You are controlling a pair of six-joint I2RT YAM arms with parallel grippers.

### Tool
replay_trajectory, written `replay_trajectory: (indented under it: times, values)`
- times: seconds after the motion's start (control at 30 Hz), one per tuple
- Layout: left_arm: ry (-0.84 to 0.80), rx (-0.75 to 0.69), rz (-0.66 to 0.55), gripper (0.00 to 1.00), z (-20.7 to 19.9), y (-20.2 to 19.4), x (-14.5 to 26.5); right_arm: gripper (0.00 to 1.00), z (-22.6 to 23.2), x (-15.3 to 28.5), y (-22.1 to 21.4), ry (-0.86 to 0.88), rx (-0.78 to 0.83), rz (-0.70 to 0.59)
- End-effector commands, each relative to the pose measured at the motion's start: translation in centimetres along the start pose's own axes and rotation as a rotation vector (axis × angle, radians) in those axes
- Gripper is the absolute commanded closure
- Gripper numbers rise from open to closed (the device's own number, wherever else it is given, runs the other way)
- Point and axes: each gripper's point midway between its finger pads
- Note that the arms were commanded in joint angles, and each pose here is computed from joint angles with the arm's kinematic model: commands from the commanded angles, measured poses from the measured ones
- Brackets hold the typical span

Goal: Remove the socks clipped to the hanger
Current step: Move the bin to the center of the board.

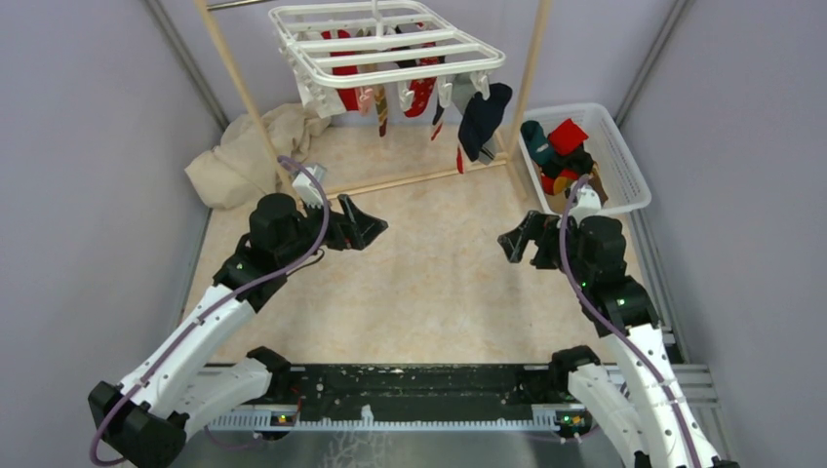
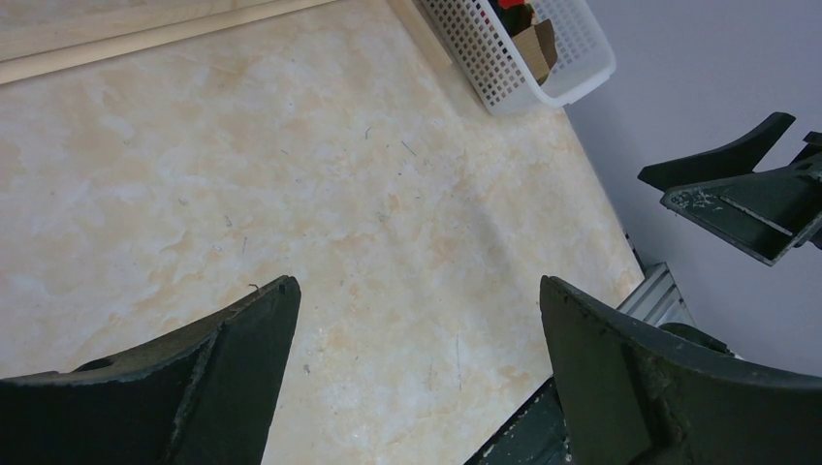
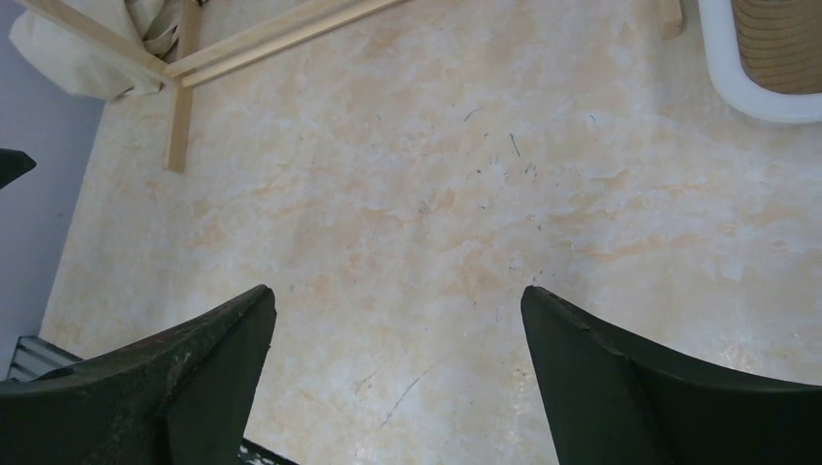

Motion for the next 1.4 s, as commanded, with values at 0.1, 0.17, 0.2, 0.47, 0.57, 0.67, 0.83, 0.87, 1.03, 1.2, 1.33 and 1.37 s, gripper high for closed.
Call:
replay_trajectory:
  times: [0.1,0.17,0.2,0.47,0.57,0.67,0.83,0.87,1.03,1.2,1.33,1.37]
  values:
    - [-0.023,-0.014,-0.005,0.01,-0.7,0.5,0.1,0.02,0.8,0.2,3.2,-0.014,0.049,-0.055]
    - [-0.021,-0.015,-0.005,0.01,-0.7,0.6,0.1,0.02,0.7,-0.1,3.5,-0.026,0.047,-0.052]
    - [-0.014,-0.013,-0.003,0.01,-0.6,0.6,0.2,0.02,0.8,-0.2,3.9,-0.030,0.047,-0.056]
    - [0.029,-0.014,-0.031,0.01,-0.6,2.0,0.6,0.01,-1.5,-0.8,6.9,-0.214,0.020,-0.095]
    - [0.051,-0.013,-0.048,0.01,-0.4,2.7,0.8,0.01,-2.4,-1.0,8.3,-0.287,0.032,-0.116]
    - [0.043,-0.027,-0.057,0.01,-0.7,3.1,0.8,0.02,-3.3,-1.1,10.0,-0.362,0.042,-0.140]
    - [0.045,-0.035,-0.013,0.01,-0.5,2.4,0.1,0.02,-5.9,-2.0,12.2,-0.506,0.040,-0.137]
    - [0.045,-0.034,0.004,0.01,-0.3,2.0,-0.2,0.04,-6.7,-2.3,12.5,-0.523,0.022,-0.126]
    - [0.030,-0.022,0.048,0.01,0.0,0.7,-0.9,0.18,-11.0,-3.9,13.3,-0.550,-0.096,-0.099]
    - [0.030,-0.016,0.052,0.01,0.2,0.2,-0.8,0.25,-13.2,-6.9,12.6,-0.566,-0.128,-0.045]
    - [0.040,-0.012,0.053,0.01,0.5,0.0,-0.8,0.29,-14.3,-9.7,11.9,-0.550,-0.135,-0.018]
    - [0.041,-0.014,0.055,0.01,0.5,-0.1,-0.8,0.29,-14.9,-10.2,11.6,-0.560,-0.130,-0.012]
Point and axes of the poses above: each gripper's point midway between its finger pads, its own x axis back along the fingers, its own z axis along the line the jaws close on, y = z × x, and after that the axes turned 1 degree about -x, right-handed
